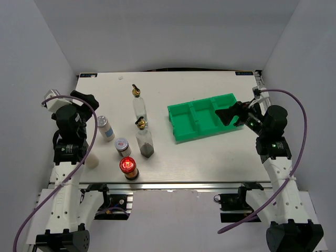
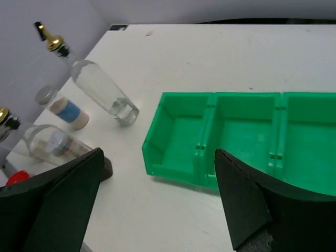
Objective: Organize the condiment bottles
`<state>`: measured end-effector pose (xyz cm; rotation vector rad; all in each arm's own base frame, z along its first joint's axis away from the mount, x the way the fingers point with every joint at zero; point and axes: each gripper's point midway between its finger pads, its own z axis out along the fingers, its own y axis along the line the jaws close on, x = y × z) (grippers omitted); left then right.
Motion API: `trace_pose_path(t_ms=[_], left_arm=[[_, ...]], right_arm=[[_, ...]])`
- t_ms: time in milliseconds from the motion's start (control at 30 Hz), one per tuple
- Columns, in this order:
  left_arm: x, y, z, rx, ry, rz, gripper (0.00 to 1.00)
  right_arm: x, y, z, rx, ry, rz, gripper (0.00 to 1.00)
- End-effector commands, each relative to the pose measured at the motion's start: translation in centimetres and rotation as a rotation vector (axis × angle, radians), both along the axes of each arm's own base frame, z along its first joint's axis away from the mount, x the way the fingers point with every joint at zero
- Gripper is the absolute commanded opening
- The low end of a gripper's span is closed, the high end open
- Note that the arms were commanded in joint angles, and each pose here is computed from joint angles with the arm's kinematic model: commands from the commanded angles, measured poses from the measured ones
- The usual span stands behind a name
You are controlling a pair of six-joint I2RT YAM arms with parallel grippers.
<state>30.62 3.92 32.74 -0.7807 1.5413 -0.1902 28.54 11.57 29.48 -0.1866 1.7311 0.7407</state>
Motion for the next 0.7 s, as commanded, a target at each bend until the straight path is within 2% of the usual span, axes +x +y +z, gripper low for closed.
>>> trace_pose_path(t_ms=[0, 67, 133, 167, 200, 233, 267, 333, 467, 533, 667], left_arm=[[-0.6, -0.1, -0.9, -0.007, 0.029, -0.006, 0.98], [-0.5, -0.4, -1.3, -0.011, 0.037, -0.024, 0.98], [-0.4, -1.0, -1.7, -0.015, 0.046, -0.052, 0.98], [-0.3, -1.1, -2.0, -0.015, 0.055, -0.064, 0.98], [-0.2, -1.3, -2.3, -0.014, 0.063, -0.073, 0.98], [0.0, -1.4, -2.6, -0.014, 0.076, -0.08, 0.98], [-0.1, -1.5, -2.8, -0.013, 0.085, -0.088, 0.98], [-0.1, -1.6, -3.0, -0.016, 0.093, -0.094, 0.98], [0.0, -2.5, -2.8, -0.035, 0.075, -0.141, 0.98], [0.1, -2.8, -2.8, -0.044, 0.07, -0.155, 0.98], [-0.1, -3.2, -2.8, -0.046, 0.078, -0.175, 0.98]], right_arm=[[-1.9, 3.1, 2.3, 0.023, -0.147, 0.243, 0.89], [-5.6, 6.4, 2.4, 0.056, -0.194, 0.534, 0.89], [-7.2, 8.7, 2.7, 0.035, -0.27, 0.671, 0.89], [-7.5, 9.9, 2.6, 0.011, -0.286, 0.692, 0.89], [-7.8, 12.3, 3.6, -0.06, -0.386, 0.697, 0.89], [-7.9, 13.7, 2.1, -0.096, -0.329, 0.715, 0.89], [-9.5, 15.9, 2.0, -0.113, -0.339, 0.787, 0.89], [-8.9, 18.0, 1.7, -0.135, -0.321, 0.806, 0.89], [-9.0, 23.0, 1.5, -0.188, -0.393, 0.839, 0.89], [-7.7, 25.0, 1.2, -0.216, -0.424, 0.803, 0.89], [-8.3, 29.0, 1.3, -0.242, -0.532, 0.827, 0.89]])
